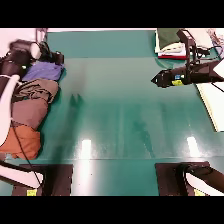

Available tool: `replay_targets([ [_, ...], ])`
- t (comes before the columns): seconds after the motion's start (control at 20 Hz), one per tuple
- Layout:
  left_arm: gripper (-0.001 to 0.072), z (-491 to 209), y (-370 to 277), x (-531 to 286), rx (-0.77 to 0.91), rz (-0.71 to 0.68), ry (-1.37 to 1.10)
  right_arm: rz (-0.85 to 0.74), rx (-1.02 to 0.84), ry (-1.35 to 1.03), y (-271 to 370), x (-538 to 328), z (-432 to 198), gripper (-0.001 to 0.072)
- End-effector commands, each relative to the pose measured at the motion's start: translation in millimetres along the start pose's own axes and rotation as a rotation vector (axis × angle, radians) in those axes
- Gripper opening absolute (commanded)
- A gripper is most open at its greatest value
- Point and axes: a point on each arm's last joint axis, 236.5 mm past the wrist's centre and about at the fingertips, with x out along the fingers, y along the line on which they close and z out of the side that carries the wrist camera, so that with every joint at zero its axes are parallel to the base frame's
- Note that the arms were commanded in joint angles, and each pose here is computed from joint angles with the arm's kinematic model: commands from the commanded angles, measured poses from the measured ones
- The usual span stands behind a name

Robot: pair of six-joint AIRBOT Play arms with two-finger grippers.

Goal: Fold the shirts.

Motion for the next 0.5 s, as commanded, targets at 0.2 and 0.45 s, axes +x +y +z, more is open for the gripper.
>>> replay_targets([
  [0.2,0.0523,-62.8,48.9,85.2,-0.175,0.091,0.102,0.011,-0.002,0.051,3.4,-0.5,-12.0,0.0015],
  [0.45,0.0522,-88.2,67.9,107.3,-0.248,0.104,0.139,0.011,-0.003,0.050,3.4,-0.6,-11.8,0.0015],
])
